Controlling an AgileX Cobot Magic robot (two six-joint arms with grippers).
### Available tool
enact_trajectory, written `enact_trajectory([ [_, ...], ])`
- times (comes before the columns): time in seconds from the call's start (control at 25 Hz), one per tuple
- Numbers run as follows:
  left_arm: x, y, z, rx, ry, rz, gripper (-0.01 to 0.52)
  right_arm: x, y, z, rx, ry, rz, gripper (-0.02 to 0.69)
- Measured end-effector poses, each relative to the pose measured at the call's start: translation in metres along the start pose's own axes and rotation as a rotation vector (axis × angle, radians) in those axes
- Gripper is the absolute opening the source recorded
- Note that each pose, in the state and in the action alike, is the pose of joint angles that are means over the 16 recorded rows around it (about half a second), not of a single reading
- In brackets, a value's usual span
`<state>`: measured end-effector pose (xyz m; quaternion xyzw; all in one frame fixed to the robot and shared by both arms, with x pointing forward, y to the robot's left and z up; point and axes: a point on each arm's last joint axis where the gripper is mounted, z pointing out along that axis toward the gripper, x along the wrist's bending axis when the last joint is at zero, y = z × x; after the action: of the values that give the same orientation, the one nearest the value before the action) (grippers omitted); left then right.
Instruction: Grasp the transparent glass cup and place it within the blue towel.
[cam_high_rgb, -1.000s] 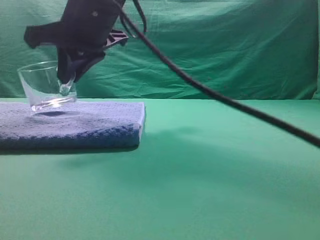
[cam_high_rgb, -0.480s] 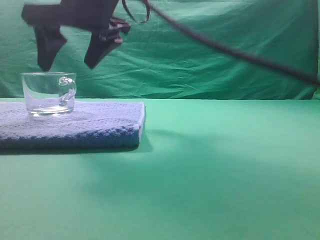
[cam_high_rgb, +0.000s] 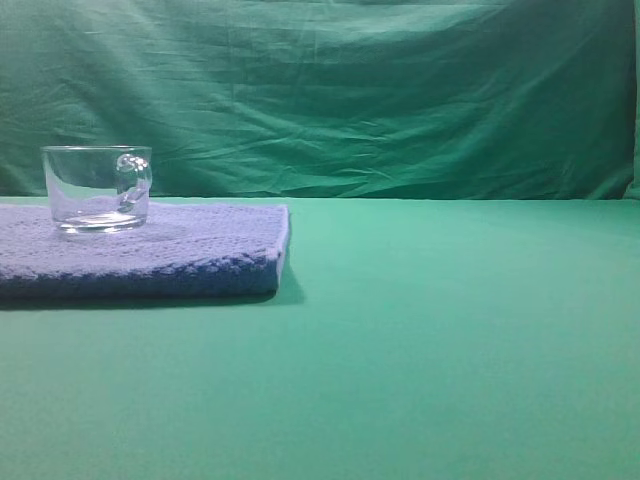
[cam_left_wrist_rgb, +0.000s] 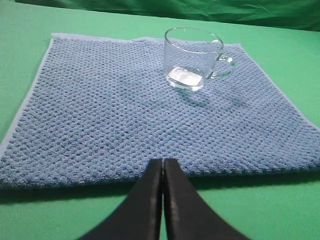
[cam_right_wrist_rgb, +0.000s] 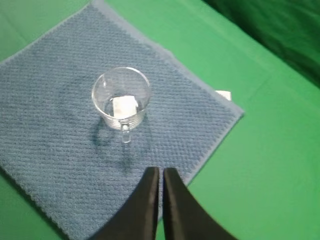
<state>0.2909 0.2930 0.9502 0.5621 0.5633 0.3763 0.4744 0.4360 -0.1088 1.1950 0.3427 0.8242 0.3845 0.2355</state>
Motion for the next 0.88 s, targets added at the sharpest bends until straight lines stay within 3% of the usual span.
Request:
enact_trajectory([
  [0.48,0.000,0.000,0.000,0.000,0.000,0.000,0.000,-0.001,-0.114,-0.051,-0.062,0.022,0.010,0.000],
  [0.88,0.000,0.000,0.000,0.000,0.000,0.000,0.000,-0.005,-0.153,-0.080,-0.055,0.006,0.041,0.000],
])
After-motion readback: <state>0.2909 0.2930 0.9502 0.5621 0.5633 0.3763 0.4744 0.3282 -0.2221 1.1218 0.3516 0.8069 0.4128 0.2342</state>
